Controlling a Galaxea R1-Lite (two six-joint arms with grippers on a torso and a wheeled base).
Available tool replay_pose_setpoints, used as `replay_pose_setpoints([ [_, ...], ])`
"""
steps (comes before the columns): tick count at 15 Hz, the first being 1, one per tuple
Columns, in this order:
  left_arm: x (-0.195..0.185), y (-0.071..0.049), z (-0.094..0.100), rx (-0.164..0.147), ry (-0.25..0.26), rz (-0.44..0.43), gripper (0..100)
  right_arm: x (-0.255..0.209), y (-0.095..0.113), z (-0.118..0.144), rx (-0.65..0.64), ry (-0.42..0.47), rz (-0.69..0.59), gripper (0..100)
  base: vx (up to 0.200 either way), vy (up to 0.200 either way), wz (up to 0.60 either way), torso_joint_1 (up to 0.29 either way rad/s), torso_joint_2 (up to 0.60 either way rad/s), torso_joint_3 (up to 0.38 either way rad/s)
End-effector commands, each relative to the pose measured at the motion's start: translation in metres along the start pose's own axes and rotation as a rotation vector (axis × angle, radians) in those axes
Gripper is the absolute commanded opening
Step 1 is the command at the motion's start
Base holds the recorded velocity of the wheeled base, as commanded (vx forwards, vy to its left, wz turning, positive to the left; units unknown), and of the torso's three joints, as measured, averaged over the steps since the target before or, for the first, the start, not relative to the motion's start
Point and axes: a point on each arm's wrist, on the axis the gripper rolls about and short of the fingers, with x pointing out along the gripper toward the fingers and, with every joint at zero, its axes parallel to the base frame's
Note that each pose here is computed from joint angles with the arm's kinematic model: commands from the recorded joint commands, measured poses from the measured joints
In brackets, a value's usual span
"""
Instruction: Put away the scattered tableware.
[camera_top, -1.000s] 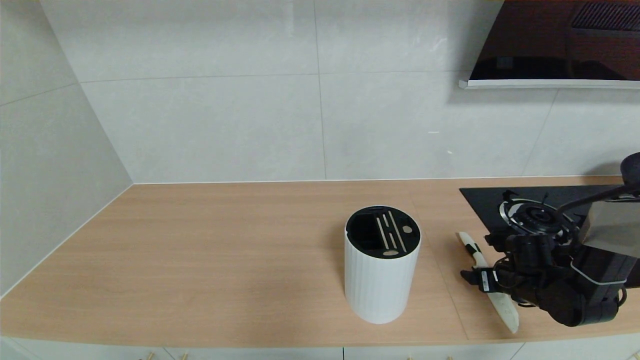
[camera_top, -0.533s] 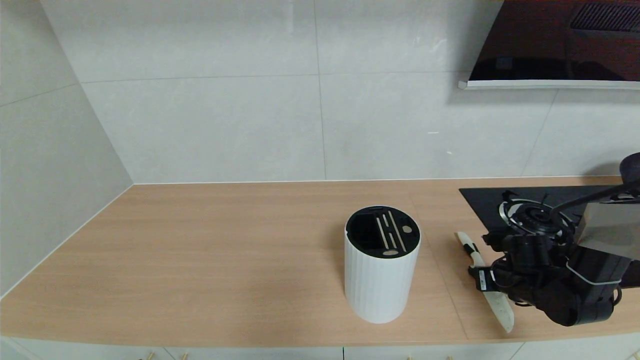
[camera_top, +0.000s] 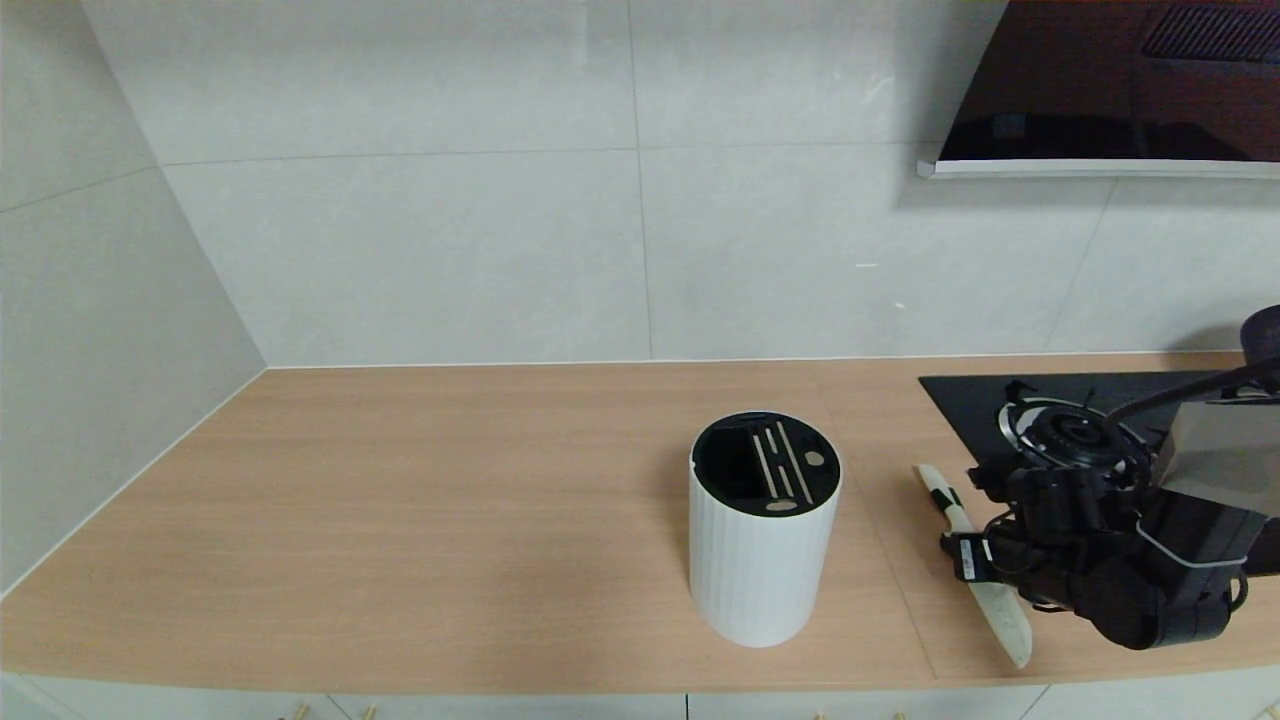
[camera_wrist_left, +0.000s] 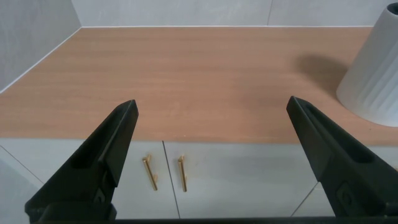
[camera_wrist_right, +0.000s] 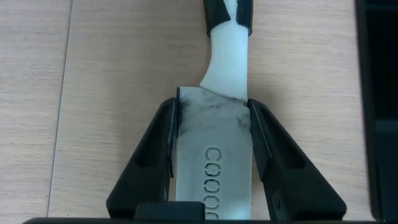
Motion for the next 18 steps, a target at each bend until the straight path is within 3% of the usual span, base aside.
replay_pose_setpoints([
  [1,0.000,0.000,0.000,0.003,0.000,0.001,100,-0.028,-0.001,0.029,0.008,-0.072,0.005,0,0.000,0.000,0.00,0.000,0.00,0.000],
  [3,0.000,0.000,0.000,0.003,0.000,0.001,100,-0.056,0.000,0.050,0.035,-0.089,0.011,0,0.000,0.000,0.00,0.000,0.00,0.000],
  [5,0.000,0.000,0.000,-0.003,0.000,0.002,100,-0.101,0.005,0.080,0.055,-0.196,0.042,0,0.000,0.000,0.00,0.000,0.00,0.000],
  [6,-0.001,0.000,0.006,-0.005,-0.026,-0.004,100,-0.121,0.009,0.092,0.050,-0.243,0.060,0,0.000,0.000,0.00,0.000,0.00,0.000],
  [7,-0.007,0.000,0.021,-0.006,-0.074,-0.020,100,-0.139,0.015,0.102,0.041,-0.273,0.081,0,0.000,0.000,0.00,0.000,0.00,0.000],
  [8,-0.011,0.000,0.038,-0.004,-0.084,-0.055,100,-0.155,0.020,0.113,0.035,-0.301,0.103,0,0.000,0.000,0.00,0.000,0.00,0.000],
  [10,-0.006,-0.003,0.074,0.008,0.036,-0.178,100,-0.184,0.035,0.132,0.016,-0.381,0.166,0,0.000,0.000,0.00,0.000,0.00,0.000],
  [13,0.034,-0.009,0.148,-0.002,0.107,-0.377,100,-0.217,0.058,0.142,-0.019,-0.431,0.257,0,0.000,0.000,0.00,0.000,0.00,0.000],
  [15,0.059,-0.013,0.175,-0.016,0.140,-0.469,100,-0.236,0.071,0.144,-0.040,-0.451,0.305,0,0.000,0.000,0.00,0.000,0.00,0.000],
  [16,0.083,-0.020,0.189,-0.042,0.190,-0.582,100,-0.255,0.083,0.143,-0.064,-0.458,0.361,0,0.000,0.000,0.00,0.000,0.00,0.000],
  [18,0.114,-0.044,0.181,-0.097,0.348,-0.772,100,-0.270,0.097,0.141,-0.090,-0.470,0.429,0,0.000,0.000,0.00,0.000,0.00,0.000],
])
